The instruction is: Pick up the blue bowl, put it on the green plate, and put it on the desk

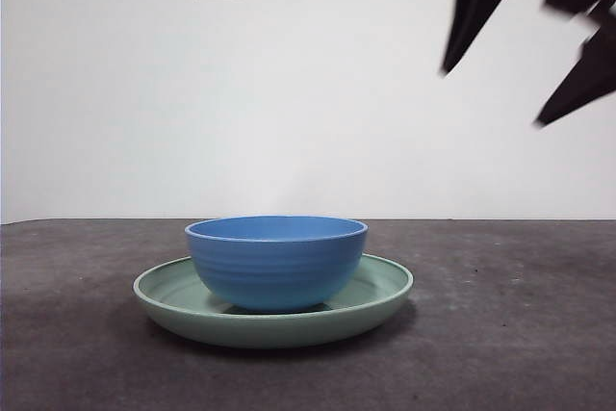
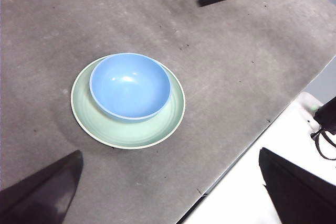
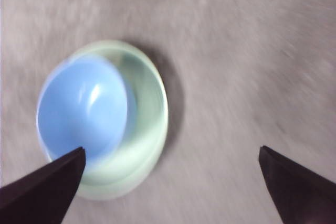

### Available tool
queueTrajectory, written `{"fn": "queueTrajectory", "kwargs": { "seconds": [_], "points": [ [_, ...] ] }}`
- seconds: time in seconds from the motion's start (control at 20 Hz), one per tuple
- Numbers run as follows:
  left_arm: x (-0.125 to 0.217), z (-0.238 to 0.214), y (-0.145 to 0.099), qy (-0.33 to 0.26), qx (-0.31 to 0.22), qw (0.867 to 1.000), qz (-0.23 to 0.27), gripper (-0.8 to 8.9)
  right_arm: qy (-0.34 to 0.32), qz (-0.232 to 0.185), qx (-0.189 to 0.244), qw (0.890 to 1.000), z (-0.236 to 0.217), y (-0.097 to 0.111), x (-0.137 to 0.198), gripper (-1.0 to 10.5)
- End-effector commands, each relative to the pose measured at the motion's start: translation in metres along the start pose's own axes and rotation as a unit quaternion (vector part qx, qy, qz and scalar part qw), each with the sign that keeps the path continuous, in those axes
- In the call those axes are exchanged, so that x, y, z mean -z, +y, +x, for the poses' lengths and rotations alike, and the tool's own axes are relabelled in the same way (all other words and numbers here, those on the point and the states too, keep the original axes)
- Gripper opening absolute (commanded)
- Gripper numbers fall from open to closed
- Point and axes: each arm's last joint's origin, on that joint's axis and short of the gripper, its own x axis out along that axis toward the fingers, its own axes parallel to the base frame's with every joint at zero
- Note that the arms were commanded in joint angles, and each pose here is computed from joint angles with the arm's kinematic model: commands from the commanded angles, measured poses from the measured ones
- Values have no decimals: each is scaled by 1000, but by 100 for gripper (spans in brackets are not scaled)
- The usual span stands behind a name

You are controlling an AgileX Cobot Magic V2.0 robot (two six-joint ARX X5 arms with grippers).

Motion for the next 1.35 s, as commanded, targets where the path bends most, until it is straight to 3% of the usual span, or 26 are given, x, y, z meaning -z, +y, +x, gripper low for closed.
{"fn": "queueTrajectory", "kwargs": {
  "seconds": [0.05,0.6,0.95,1.0,1.05,1.1,1.15,1.35],
  "points": [
    [-4,-1,-1,-9,3,1000,8,535,-8,-49,12,999,-28,9,11,584],
    [-10,7,0,-7,2,1000,10,533,-81,-116,-3,990,-128,28,94,584],
    [-14,23,2,24,-2,1000,-3,520,-117,-129,-8,985,-145,30,110,581],
    [-14,24,2,28,-2,1000,-4,452,-118,-129,-8,985,-145,30,110,532],
    [-14,25,2,34,-3,999,-5,279,-117,-129,-8,985,-145,30,110,312],
    [-13,25,2,38,-3,999,-6,35,-117,-129,-8,985,-145,30,110,108],
    [-12,25,3,39,-3,999,-6,26,-116,-128,-8,985,-145,30,111,12],
    [-13,25,2,36,-3,999,-5,17,-118,-129,-8,985,-145,30,110,17]
  ]
}}
